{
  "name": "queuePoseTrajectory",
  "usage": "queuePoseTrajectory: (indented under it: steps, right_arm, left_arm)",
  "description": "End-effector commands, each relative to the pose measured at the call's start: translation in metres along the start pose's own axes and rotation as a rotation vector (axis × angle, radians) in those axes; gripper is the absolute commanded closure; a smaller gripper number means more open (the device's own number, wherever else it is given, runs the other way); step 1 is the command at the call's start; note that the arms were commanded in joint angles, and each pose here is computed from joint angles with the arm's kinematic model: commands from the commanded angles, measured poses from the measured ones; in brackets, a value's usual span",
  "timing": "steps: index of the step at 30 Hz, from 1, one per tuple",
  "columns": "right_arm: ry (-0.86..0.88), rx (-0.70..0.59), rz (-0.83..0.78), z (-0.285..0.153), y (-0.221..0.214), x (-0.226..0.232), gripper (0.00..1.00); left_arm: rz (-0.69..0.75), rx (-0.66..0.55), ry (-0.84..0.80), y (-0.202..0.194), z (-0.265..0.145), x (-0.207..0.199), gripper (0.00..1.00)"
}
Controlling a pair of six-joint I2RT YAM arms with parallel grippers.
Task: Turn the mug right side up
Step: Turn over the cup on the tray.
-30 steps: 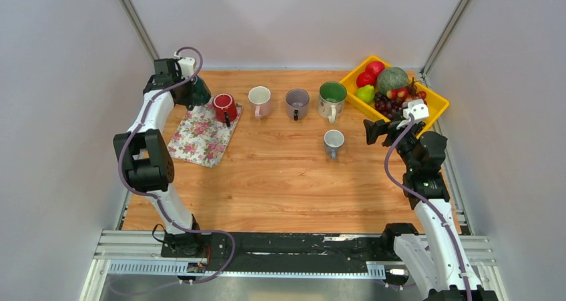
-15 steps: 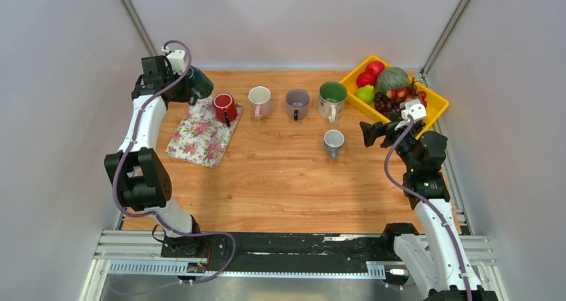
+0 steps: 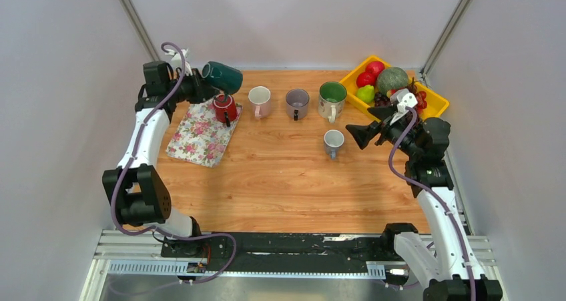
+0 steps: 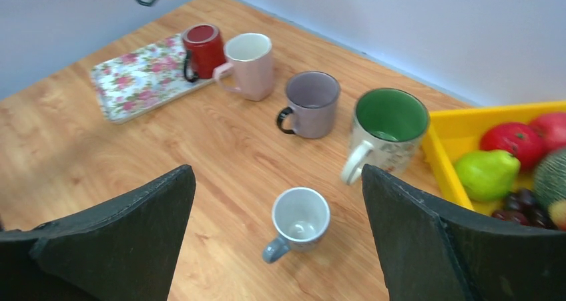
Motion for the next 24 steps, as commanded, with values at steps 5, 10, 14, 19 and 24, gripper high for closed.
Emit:
queuePoseTrajectory:
  steps: [5, 10, 14, 19, 24]
  right_arm:
    - [0.276, -0.145, 0.063, 0.006, 0.06, 0.028, 0.0]
    - [0.32, -0.216, 0.138, 0.009, 0.08, 0.031, 0.0]
    - [0.349, -0.288, 0.201, 0.01, 0.094, 0.033, 0.0]
    - [0.353, -0.412, 0.25, 0.008, 0.11, 0.033, 0.0]
    - [0.346, -0.464, 0.283, 0.016, 0.116, 0.036, 0.0]
  left_arm:
    - [0.135, -0.135, -0.486, 0.026, -0.018, -0.135, 1.0]
    - [0.118, -0.126, -0.65, 0.017, -0.015, -0.184, 1.0]
    - [0.091, -0.141, -0.781, 0.013, -0.018, -0.213, 1.0]
    - [0.012, -0.152, -0.914, 0.006, -0.023, -0.242, 1.0]
    - [-0.043, -0.158, -0.963, -0.011, -0.026, -0.253, 1.0]
Point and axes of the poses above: each gripper's point midway between its finger pads, its own z axis out along the fingers, its own x axis along the line the jaws close on, y = z × x, the point moved 3 cm from there along -z, back along the fingers, and after that the axes turned 11 degrees about -z, right-handed, at the moved point
